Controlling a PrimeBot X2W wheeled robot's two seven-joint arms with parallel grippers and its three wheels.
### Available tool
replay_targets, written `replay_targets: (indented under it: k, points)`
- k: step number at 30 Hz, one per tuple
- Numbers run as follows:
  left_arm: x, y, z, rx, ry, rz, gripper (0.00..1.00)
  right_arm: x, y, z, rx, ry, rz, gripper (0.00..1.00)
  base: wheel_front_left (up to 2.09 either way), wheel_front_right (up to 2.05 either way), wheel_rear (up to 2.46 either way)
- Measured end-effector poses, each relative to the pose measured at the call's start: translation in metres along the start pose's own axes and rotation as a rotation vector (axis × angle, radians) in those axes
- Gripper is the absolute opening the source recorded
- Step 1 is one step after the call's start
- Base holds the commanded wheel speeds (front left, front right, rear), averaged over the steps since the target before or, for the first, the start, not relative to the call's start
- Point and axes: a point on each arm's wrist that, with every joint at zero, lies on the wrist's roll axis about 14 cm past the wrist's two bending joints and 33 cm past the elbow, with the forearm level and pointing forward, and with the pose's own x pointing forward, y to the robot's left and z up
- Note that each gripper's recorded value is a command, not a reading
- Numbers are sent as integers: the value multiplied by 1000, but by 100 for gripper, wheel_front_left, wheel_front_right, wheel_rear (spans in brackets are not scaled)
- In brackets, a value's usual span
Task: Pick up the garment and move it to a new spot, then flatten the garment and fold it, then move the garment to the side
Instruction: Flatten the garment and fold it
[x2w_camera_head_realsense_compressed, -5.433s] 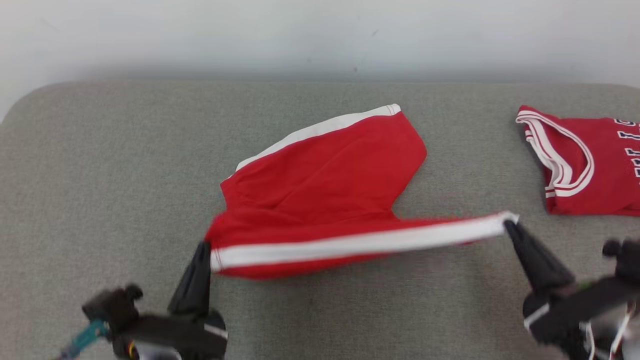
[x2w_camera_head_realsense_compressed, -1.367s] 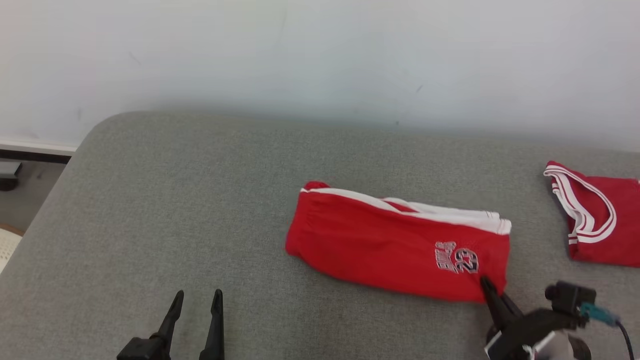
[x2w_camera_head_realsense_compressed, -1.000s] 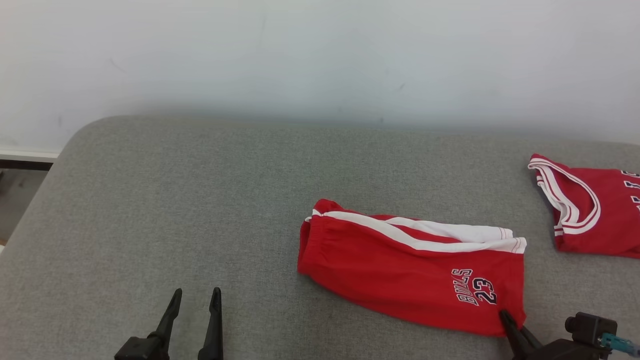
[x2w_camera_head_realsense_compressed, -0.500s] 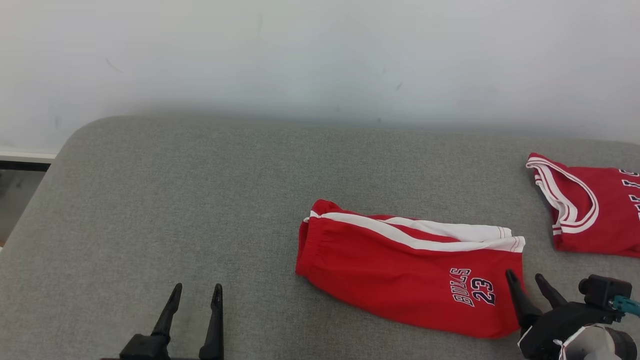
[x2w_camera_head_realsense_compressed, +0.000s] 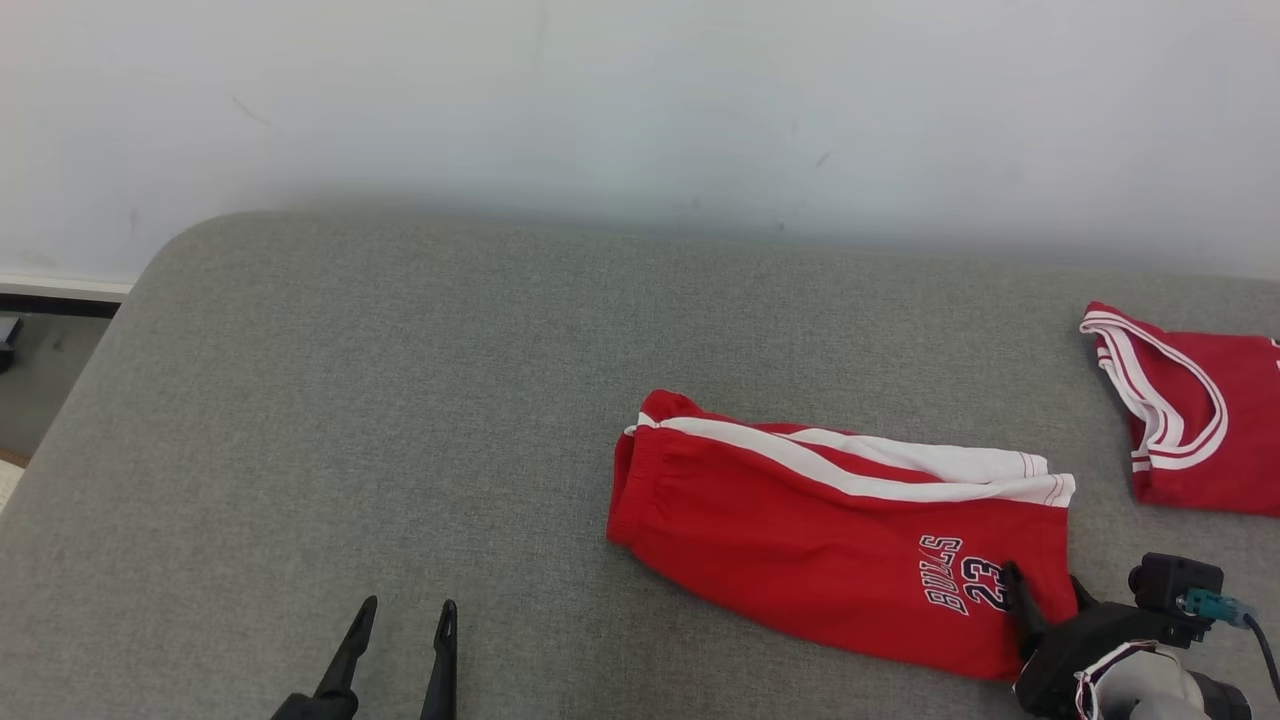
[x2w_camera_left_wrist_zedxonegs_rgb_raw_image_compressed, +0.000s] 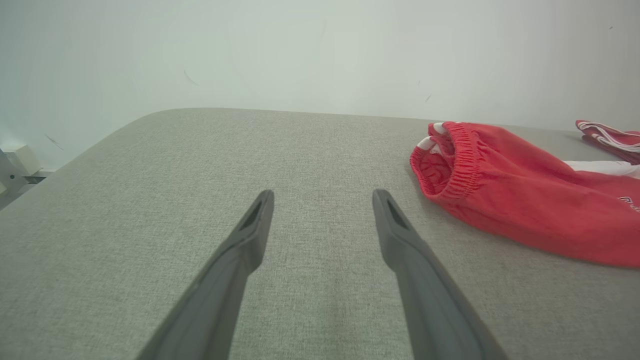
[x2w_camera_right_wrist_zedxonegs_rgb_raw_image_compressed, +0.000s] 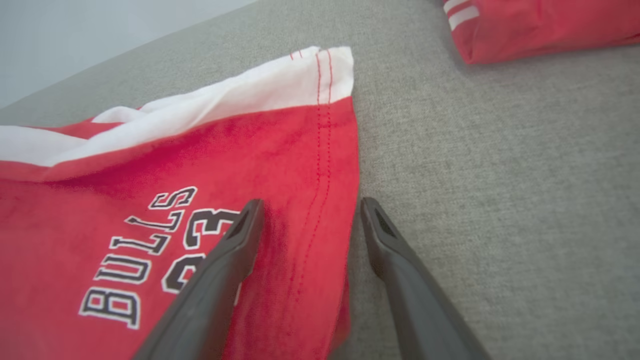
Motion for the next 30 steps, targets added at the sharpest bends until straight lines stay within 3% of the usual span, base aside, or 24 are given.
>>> replay_targets:
  k: [10,11,12,13,21,30]
  points:
    - [-2,6,-4,-1,14,20,100,13,7,-14,31,79,-12,100,0,0,0]
    - [-3,6,-5,-1,15,22,100,14,9,-17,29,92,-9,79,0,0,0]
    - [-3,6,-5,-3,17,23,100,15,11,-18,23,101,-5,29,0,0,0]
    - [-3,7,-5,-3,18,25,100,16,12,-19,18,106,-3,0,0,0,0]
    - [-3,9,-6,-4,21,36,100,16,11,-13,9,68,0,0,0,0,0]
    - [0,4,-6,-14,19,20,100,3,-33,11,-61,8,-61,0,0,0,0]
